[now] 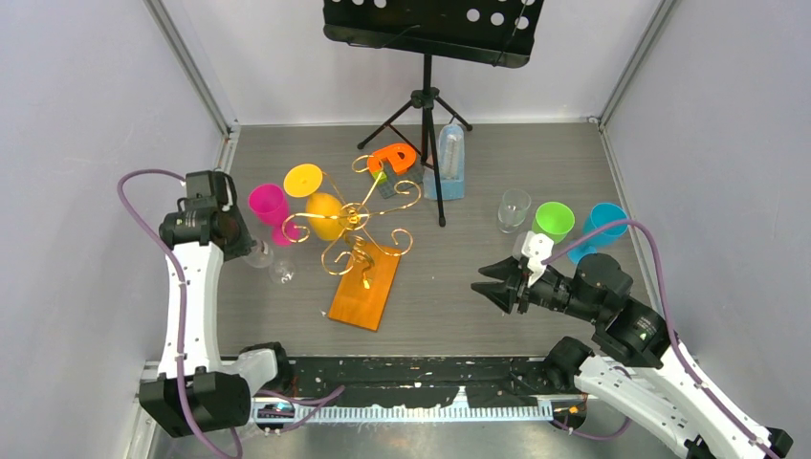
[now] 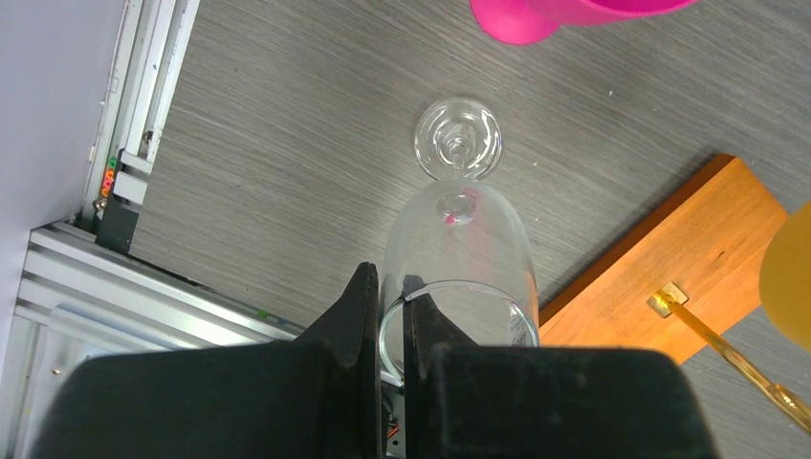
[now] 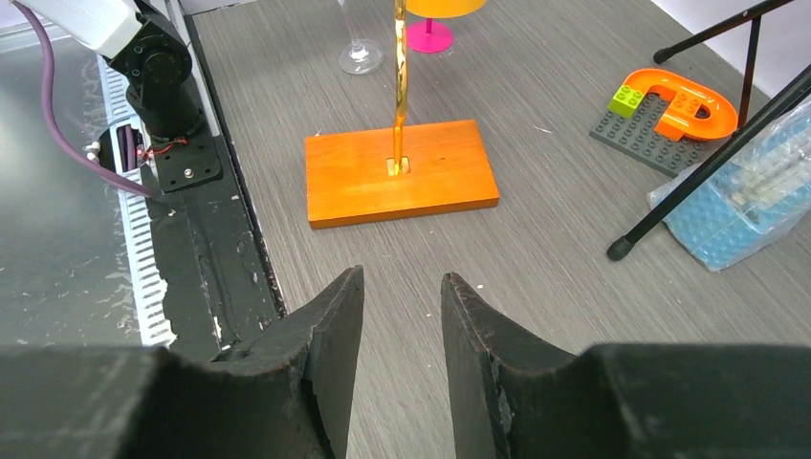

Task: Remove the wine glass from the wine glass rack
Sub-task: Place the wine glass at the center of the board, then pick up the wine glass from the wine rack.

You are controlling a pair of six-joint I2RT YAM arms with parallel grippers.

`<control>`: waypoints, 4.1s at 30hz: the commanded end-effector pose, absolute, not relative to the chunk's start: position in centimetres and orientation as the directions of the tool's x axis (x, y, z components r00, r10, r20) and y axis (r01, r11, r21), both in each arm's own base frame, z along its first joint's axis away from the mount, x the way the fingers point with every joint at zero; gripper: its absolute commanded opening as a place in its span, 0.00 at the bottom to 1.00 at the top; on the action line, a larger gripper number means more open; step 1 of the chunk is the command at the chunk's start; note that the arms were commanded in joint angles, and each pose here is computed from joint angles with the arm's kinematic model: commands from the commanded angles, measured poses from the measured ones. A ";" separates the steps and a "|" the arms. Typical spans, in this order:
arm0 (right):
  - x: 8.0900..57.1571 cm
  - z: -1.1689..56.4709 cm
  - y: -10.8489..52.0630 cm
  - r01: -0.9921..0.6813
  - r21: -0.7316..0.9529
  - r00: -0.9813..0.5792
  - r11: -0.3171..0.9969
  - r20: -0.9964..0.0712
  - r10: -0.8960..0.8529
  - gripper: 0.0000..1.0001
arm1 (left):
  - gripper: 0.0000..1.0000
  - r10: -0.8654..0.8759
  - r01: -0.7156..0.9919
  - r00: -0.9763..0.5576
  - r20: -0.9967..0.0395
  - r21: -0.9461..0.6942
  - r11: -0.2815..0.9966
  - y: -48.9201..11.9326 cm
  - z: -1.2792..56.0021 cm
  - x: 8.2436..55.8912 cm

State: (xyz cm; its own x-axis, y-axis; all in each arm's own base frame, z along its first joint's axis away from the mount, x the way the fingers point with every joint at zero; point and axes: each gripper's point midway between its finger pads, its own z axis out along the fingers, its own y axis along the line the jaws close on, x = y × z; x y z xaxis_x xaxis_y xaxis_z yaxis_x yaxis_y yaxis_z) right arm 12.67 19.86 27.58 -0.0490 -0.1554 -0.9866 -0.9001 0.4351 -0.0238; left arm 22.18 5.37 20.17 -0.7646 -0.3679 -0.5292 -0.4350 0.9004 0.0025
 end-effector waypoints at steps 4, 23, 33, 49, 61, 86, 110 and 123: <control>13.0 29.3 19.8 -0.889 -0.023 -0.036 0.458 -0.992 -0.120 0.43 | 0.00 -0.397 -0.461 -0.696 -0.599 -0.052 0.886 6.0 22.0 24.5; 14.7 28.6 20.2 -0.857 0.016 -0.099 0.515 -0.986 -0.134 0.58 | 0.44 -0.402 -0.480 -0.671 -0.623 -0.048 0.876 6.5 23.5 25.0; 15.1 30.6 20.1 -0.838 0.035 -0.084 0.544 -0.994 -0.066 0.68 | 0.63 -0.395 -0.491 -0.607 -0.689 -0.065 0.869 6.7 27.4 24.2; 15.3 30.2 20.9 -0.847 0.063 -0.130 0.528 -0.987 -0.092 0.70 | 0.73 -0.451 -0.308 -0.504 -0.736 -0.335 0.891 1.5 34.0 24.2; 14.6 30.0 20.4 -0.852 0.058 -0.120 0.521 -0.989 -0.087 0.70 | 0.73 -0.546 -0.069 -0.481 -0.686 -0.591 0.804 -3.9 36.3 26.3; 14.1 29.9 19.1 -0.840 0.034 -0.096 0.542 -0.992 -0.087 0.70 | 0.66 -0.661 0.002 -0.557 -0.503 -0.796 0.605 -7.1 35.0 30.3; 13.7 29.3 19.1 -0.845 0.048 -0.109 0.533 -0.990 -0.084 0.70 | 0.41 -0.645 0.087 -0.587 -0.489 -0.831 0.550 -8.6 37.2 29.0; 13.7 29.3 19.3 -0.849 0.053 -0.112 0.526 -0.990 -0.080 0.70 | 0.33 -0.630 0.101 -0.588 -0.507 -0.819 0.565 -8.7 37.9 28.4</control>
State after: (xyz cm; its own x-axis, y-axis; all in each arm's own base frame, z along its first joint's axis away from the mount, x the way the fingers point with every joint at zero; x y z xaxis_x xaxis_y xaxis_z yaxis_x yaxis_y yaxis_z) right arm 13.78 19.07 28.24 -0.1354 -0.1162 -0.9839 -0.8427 0.5357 0.0527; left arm 29.23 -8.40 35.34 -0.6106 -0.6574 -0.4416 0.0102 0.5510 -0.8344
